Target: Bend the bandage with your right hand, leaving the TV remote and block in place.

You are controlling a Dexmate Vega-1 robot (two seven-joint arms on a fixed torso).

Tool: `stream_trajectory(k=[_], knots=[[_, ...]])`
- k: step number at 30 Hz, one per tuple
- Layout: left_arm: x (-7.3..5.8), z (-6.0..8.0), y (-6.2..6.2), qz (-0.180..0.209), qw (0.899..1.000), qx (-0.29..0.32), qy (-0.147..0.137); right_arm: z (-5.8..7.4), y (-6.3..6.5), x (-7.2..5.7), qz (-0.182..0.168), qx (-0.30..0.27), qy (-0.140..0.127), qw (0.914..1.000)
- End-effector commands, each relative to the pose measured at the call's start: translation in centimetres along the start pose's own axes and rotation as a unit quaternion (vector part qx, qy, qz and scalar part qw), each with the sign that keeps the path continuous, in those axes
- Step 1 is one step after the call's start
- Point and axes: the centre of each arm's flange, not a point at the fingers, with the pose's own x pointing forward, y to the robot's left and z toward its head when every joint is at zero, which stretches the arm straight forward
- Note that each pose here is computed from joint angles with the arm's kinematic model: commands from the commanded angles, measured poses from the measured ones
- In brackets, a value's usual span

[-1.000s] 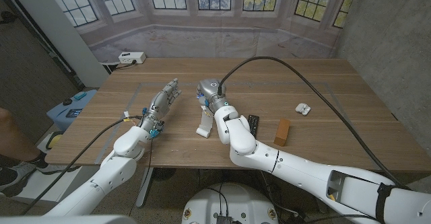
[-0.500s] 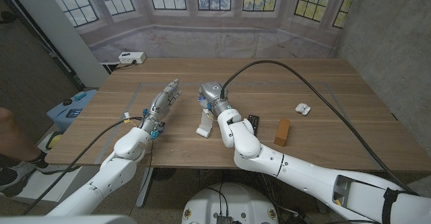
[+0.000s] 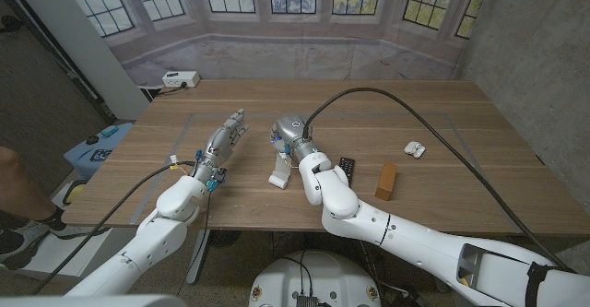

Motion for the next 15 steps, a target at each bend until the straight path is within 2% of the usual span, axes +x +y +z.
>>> stream_trajectory(k=[1,15], knots=[[0.08,0.05,-0.11,-0.001,1.000,0.000,0.002,-0.11,0.81,-0.42,0.006,0.010,0.002,0.9999],[-0.29,0.12,-0.21,-0.004,1.000,0.003,0.004,-0.21,1.11,-1.20,0.009,0.014,-0.001,0.9999]])
